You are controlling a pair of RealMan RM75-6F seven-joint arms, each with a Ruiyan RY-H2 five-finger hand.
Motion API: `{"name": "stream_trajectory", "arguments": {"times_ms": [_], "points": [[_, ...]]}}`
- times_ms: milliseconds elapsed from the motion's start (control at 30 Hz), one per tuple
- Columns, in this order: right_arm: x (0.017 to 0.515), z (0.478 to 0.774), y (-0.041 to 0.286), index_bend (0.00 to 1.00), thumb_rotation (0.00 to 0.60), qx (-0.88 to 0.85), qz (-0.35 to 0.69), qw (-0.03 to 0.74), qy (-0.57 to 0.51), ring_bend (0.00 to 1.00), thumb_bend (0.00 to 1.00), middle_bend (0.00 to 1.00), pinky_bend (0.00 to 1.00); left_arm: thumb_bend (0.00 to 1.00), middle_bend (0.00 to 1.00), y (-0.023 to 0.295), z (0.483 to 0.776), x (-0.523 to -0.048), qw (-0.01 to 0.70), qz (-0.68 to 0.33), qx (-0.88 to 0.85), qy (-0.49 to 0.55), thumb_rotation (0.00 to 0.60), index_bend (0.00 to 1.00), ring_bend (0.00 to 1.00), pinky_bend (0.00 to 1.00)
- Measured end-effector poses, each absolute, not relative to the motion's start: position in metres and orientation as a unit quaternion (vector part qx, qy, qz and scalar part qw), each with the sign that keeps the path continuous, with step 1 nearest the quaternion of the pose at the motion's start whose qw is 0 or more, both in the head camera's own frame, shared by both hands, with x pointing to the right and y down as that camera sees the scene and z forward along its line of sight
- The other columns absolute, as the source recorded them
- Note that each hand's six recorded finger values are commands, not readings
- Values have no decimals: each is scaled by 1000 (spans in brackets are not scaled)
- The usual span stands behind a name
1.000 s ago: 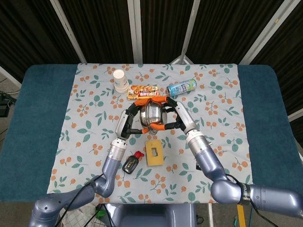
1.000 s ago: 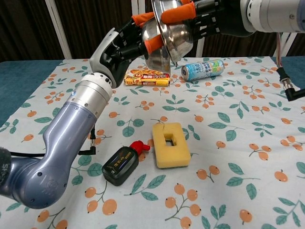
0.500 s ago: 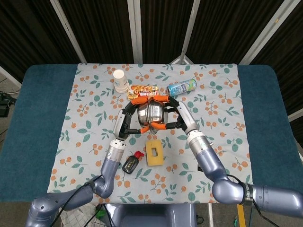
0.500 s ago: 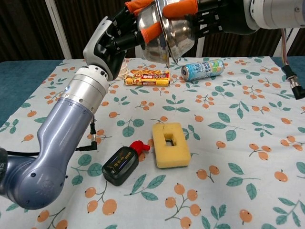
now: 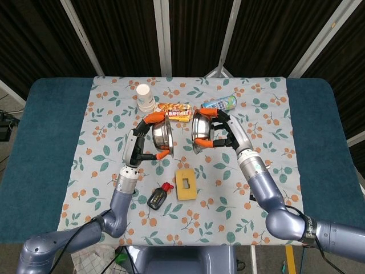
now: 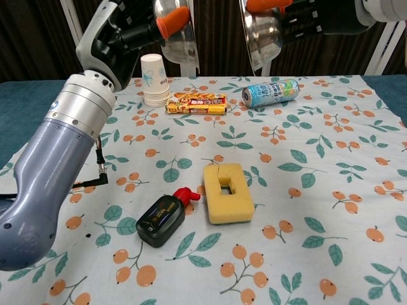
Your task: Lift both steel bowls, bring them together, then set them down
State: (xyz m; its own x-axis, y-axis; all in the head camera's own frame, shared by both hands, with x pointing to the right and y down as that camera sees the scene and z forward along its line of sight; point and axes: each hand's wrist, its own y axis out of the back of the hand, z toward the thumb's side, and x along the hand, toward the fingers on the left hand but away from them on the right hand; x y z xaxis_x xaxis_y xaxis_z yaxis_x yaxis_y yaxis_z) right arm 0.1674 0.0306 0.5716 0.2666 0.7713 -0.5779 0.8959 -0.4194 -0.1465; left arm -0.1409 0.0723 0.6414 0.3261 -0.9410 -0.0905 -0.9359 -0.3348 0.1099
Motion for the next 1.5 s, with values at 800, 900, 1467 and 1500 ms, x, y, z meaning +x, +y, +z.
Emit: {"name": "stream_trajectory", "arguments": {"times_ms": [800, 900, 1467, 1500], "points": [[109, 565, 55, 501, 600, 813, -272, 168, 487, 481, 176, 381, 475, 60, 277, 92, 652, -110, 19, -55, 832, -552, 600, 366, 199, 454], [106, 564, 58, 501, 600, 814, -274, 169, 483, 481, 176, 381, 475, 61, 277, 95, 652, -105, 21, -58, 833, -550, 600, 366, 199, 454], [165, 565, 28, 511, 600, 788, -347, -12, 509, 481, 178, 381, 474, 72, 290, 65, 613, -144, -131, -17, 822, -555, 600, 400, 199, 454], [168, 565, 27, 512, 600, 785, -353, -32, 508, 481, 178, 381, 474, 72, 289, 64, 609, -148, -151, -2, 819, -553, 600, 402, 199, 453]]}}
